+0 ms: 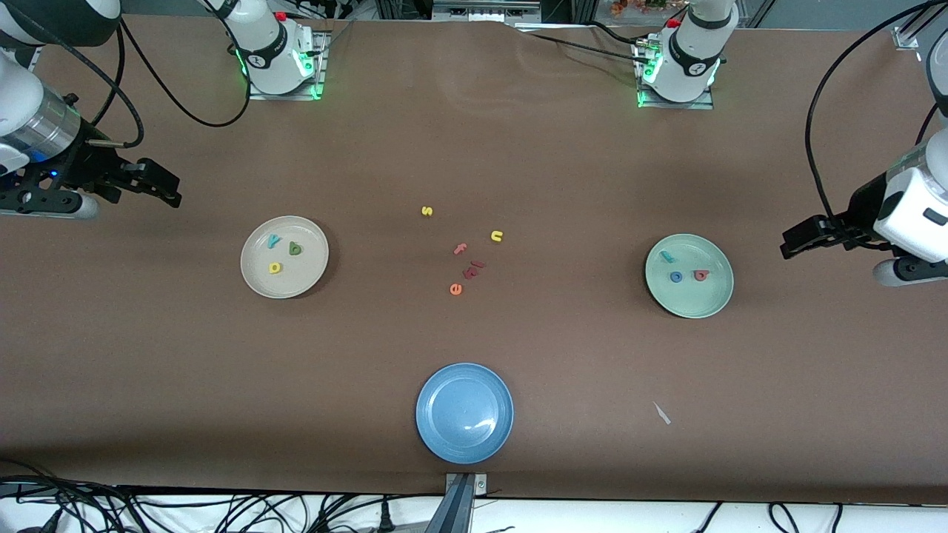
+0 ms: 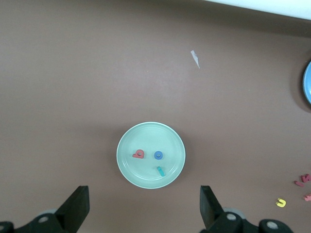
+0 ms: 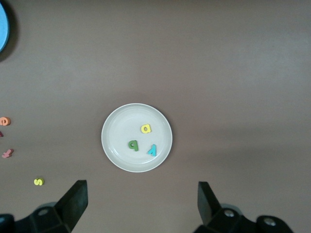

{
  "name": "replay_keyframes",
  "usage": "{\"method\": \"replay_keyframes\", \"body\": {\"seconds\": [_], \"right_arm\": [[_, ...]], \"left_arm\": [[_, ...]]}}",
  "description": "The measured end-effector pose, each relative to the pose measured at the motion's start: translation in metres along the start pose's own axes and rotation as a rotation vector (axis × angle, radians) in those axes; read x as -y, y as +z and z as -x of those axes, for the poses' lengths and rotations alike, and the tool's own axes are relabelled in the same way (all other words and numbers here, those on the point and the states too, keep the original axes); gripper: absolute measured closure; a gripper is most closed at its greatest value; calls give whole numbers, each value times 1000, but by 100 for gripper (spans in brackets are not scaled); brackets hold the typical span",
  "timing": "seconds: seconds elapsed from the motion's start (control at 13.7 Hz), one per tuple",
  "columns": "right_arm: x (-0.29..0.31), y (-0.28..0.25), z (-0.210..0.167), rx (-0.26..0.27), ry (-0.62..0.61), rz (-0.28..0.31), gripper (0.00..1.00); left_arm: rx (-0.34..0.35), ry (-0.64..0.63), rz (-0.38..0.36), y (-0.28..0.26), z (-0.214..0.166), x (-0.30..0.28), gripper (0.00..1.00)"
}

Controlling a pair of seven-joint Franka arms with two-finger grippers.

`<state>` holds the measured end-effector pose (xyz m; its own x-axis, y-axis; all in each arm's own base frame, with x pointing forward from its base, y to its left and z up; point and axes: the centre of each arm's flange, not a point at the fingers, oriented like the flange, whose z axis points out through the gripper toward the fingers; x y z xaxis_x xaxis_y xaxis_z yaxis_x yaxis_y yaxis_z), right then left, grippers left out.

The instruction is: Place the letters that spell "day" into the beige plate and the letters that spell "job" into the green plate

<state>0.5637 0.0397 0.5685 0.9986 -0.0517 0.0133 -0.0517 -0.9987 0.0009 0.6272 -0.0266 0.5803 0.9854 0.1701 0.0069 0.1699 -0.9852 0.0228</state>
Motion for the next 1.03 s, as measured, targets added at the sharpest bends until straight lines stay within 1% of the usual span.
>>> {"method": "replay_keyframes", "body": {"seconds": [0.15, 0.29, 0.44, 0.51, 0.59, 0.73, 0.88, 1.03], "right_arm": [[-18, 2, -2, 5, -55, 1, 0], [-28, 4, -2, 9, -58, -2, 0], [-26, 4, -2, 10, -58, -6, 0], [-25, 5, -2, 10, -58, -6, 0], [-25, 5, -2, 10, -59, -6, 0], [-24, 5, -2, 10, -59, -6, 0], [-24, 5, -2, 10, -59, -6, 0], [-23, 5, -2, 10, -61, -6, 0]], "left_arm": [[-1, 8, 1, 0, 0, -3, 0], [3, 42, 0, 2, 3, -19, 0], [2, 63, -23, 6, 6, -38, 0], [1, 54, -34, 7, 6, -41, 0], [1, 49, -25, 5, 6, -40, 0], [-4, 85, -2, -3, 3, -19, 0], [-2, 104, 7, -4, -1, 3, 0], [7, 114, 6, -2, 1, 6, 0]]}}
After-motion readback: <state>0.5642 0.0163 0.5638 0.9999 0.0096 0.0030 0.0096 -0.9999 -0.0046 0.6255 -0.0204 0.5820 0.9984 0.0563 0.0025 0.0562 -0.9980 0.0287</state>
